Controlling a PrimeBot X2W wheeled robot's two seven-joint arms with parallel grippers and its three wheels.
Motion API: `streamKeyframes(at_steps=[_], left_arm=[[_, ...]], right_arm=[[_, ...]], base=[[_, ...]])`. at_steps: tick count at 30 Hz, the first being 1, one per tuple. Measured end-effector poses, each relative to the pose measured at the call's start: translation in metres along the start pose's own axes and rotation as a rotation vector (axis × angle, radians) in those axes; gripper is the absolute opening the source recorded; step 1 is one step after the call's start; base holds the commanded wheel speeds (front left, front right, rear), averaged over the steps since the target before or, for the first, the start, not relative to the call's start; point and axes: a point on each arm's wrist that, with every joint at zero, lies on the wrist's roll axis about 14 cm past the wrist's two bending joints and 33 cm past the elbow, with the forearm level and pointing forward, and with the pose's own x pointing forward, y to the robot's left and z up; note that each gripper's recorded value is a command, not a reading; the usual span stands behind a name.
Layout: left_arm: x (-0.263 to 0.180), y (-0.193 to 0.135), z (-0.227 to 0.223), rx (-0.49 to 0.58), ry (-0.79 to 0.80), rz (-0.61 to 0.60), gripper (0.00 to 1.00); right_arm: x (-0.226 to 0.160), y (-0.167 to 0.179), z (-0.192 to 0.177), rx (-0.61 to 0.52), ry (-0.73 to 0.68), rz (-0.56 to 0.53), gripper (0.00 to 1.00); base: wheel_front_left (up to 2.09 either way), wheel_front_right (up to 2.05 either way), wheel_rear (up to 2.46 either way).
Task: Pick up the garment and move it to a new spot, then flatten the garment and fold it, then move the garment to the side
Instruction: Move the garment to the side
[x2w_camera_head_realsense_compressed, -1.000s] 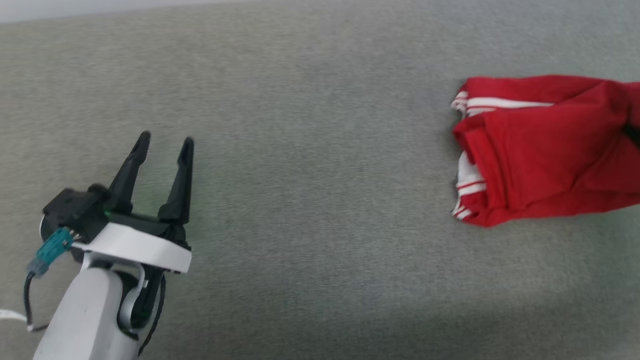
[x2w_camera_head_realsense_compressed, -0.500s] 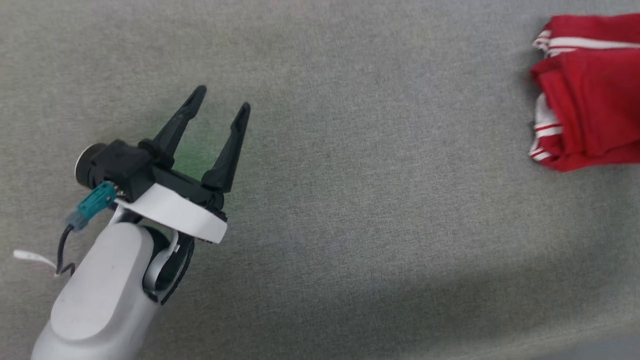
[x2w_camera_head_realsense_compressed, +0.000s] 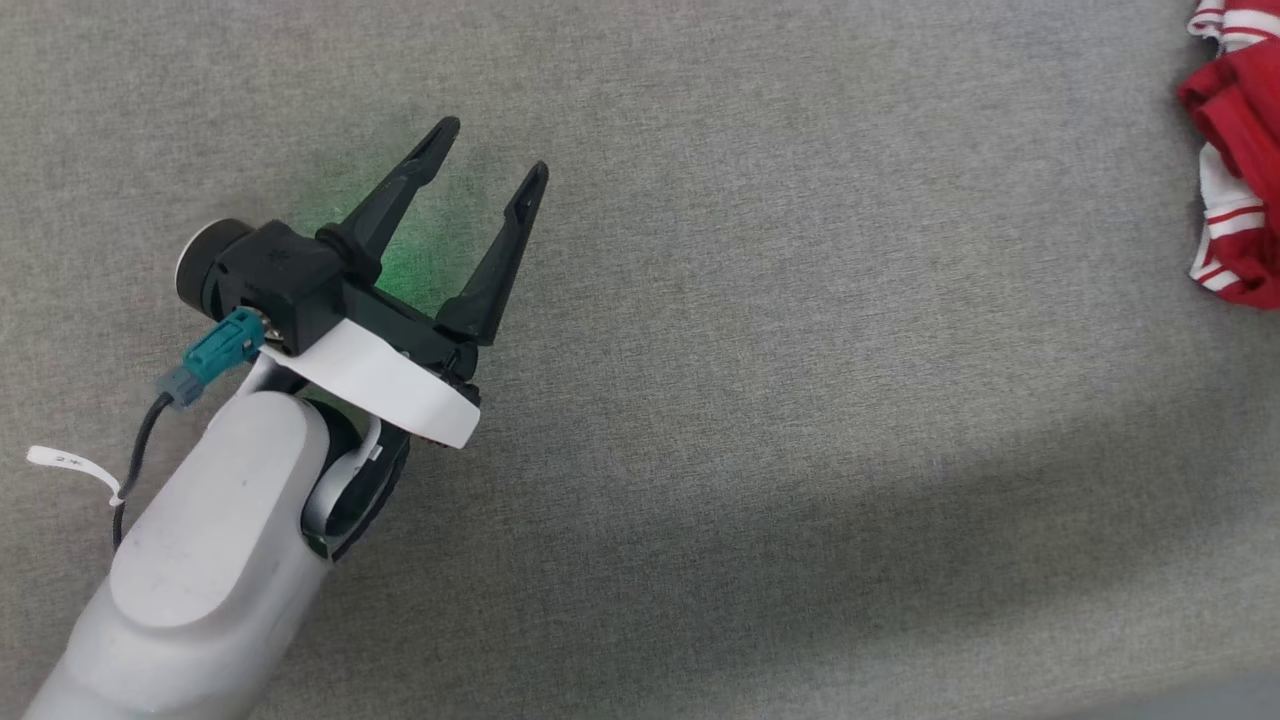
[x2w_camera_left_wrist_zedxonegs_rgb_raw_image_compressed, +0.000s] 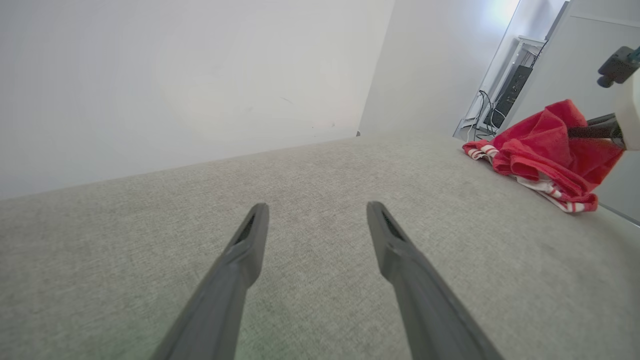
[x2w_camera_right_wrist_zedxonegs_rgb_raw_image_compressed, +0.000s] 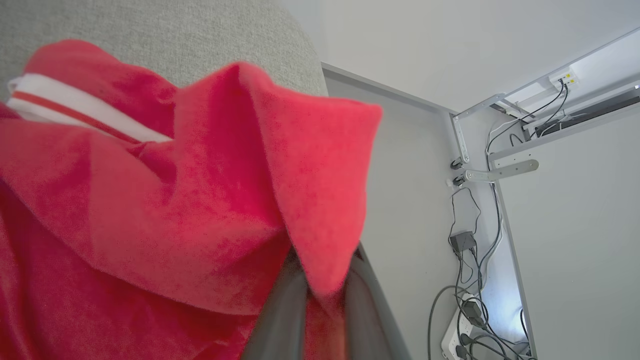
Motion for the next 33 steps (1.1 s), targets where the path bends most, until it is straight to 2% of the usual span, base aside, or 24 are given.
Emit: streamKeyframes(at_steps=[1,2,3,4,5,6,7,17,22,28,33], left_arm=[[0.000,0.001,-0.001,0.000,0.002,0.002,1.00],[0.000,0.003,-0.001,-0.002,0.001,0.004,1.00],[0.000,0.004,-0.001,-0.002,0.002,0.006,1.00],[0.000,0.005,-0.002,-0.002,0.004,0.008,1.00],[-0.001,0.006,-0.002,-0.002,0.003,0.011,1.00],[-0.001,0.008,-0.001,-0.003,0.001,0.016,1.00],[-0.001,0.010,0.001,-0.004,-0.003,0.021,1.00],[-0.010,0.020,0.025,-0.032,-0.062,0.076,1.00],[-0.021,0.029,0.038,-0.035,-0.087,0.125,1.00],[-0.040,0.035,0.054,-0.033,-0.114,0.190,1.00],[-0.054,0.041,0.065,-0.026,-0.134,0.237,1.00]], right_arm=[[0.003,0.005,-0.001,0.004,0.002,0.004,0.05],[0.005,0.008,-0.002,0.004,0.005,0.008,0.17],[0.007,0.011,-0.002,0.000,0.008,0.010,0.33],[0.008,0.013,-0.002,-0.001,0.008,0.010,0.55],[0.009,0.014,0.000,0.004,-0.001,0.011,0.55],[0.009,0.015,0.002,0.004,-0.011,0.010,0.97],[0.010,0.015,0.004,0.007,-0.016,0.009,1.00],[-0.003,0.001,0.036,0.054,-0.153,-0.015,1.00],[-0.015,0.008,0.061,0.125,-0.280,0.010,1.00],[-0.034,0.039,0.078,0.216,-0.408,0.086,1.00],[-0.049,0.067,0.084,0.232,-0.466,0.153,1.00]], base=[[0.00,0.00,0.00],[0.00,0.00,0.00],[0.00,0.00,0.00],[0.00,0.00,0.00],[0.00,0.00,0.00],[0.00,0.00,0.00],[0.00,0.00,0.00],[0.00,0.00,0.00],[0.00,0.00,0.00],[0.00,0.00,0.00],[0.00,0.00,0.00]])
